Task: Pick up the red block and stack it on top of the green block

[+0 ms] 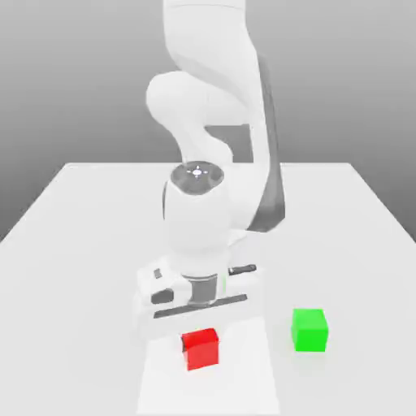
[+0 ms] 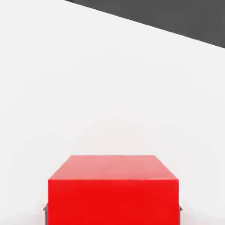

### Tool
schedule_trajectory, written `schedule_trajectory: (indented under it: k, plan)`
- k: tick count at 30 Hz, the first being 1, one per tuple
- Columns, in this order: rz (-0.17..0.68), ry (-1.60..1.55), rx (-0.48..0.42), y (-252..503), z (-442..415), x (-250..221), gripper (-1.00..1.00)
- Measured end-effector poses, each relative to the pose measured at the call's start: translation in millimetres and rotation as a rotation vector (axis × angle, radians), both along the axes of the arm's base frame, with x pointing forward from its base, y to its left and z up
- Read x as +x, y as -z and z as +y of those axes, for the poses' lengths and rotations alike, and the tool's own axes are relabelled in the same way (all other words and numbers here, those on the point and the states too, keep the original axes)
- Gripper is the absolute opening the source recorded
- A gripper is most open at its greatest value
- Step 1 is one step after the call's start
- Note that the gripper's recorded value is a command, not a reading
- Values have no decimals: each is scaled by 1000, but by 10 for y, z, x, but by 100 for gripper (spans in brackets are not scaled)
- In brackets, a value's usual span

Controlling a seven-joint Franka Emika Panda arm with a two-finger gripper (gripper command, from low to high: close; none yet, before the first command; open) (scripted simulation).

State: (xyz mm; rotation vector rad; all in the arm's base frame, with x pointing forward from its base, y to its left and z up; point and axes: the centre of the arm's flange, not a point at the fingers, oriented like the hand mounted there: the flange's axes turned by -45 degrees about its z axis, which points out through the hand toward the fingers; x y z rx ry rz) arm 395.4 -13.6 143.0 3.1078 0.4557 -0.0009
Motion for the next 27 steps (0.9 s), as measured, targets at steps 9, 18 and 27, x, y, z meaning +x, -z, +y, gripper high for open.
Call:
schedule_trajectory:
  k: [9, 18, 27]
  plan:
    - [-1, -31, 6, -707, 378, -11, -100]
    - [-1, -60, 1, -947, 1832, -445, -100]
    - [-2, -52, 0, -420, 1865, -465, 100]
